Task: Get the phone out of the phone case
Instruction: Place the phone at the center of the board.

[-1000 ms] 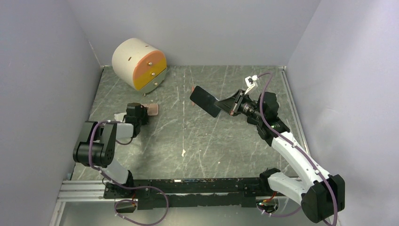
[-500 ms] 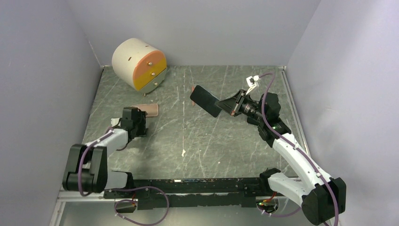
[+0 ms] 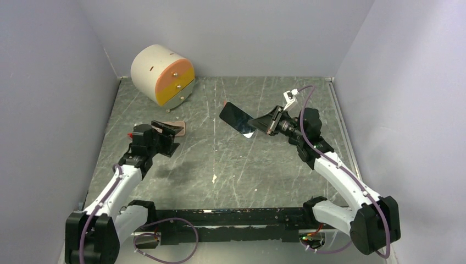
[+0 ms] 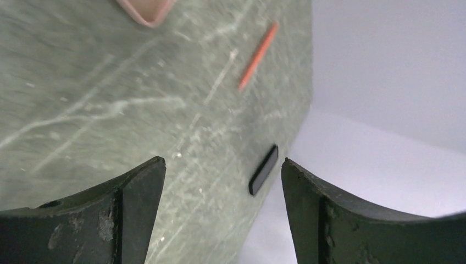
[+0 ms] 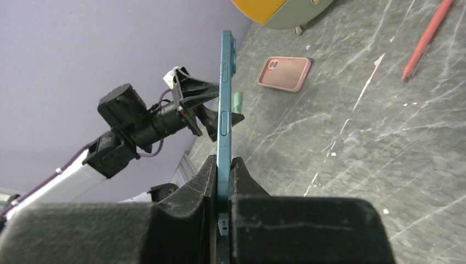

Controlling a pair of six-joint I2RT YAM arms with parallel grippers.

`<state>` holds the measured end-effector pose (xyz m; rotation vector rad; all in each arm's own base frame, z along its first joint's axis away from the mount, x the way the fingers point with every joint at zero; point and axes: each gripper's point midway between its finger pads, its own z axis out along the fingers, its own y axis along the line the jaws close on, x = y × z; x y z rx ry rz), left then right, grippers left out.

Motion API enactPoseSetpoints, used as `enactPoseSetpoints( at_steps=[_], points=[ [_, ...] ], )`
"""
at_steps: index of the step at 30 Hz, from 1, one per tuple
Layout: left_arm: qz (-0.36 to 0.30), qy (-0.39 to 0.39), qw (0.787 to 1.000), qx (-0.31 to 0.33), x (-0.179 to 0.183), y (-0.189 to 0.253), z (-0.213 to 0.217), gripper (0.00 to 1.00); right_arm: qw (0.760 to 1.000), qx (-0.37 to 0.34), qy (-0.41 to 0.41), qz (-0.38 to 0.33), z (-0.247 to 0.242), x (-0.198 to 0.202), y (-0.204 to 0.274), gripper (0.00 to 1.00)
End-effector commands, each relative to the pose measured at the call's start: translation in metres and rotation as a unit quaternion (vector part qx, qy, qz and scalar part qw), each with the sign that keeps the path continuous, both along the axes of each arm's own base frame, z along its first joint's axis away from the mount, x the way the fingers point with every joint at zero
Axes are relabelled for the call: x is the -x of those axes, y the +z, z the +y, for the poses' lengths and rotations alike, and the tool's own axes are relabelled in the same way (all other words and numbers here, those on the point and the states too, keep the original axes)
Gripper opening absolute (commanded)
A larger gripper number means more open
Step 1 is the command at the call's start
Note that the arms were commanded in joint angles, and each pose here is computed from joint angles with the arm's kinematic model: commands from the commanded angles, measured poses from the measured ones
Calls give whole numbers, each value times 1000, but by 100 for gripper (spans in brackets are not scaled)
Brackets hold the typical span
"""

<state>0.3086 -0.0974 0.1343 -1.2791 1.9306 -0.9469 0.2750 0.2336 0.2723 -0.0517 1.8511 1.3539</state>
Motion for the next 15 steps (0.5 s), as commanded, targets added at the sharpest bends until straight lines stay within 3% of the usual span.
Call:
enactPoseSetpoints(
  at_steps=[1,8,15],
  points=[
    [-99,-105,989,11,8,44,-36,81,997,-64,-3,-34,4,-5,34,0],
    [-228,-175,957,33,17,106,-87,80,994,-106,-7,2,12,-11,29,0],
    [-279,-234,929,64,20,136,-132,77,990,-140,-8,15,21,-10,36,0]
  ],
)
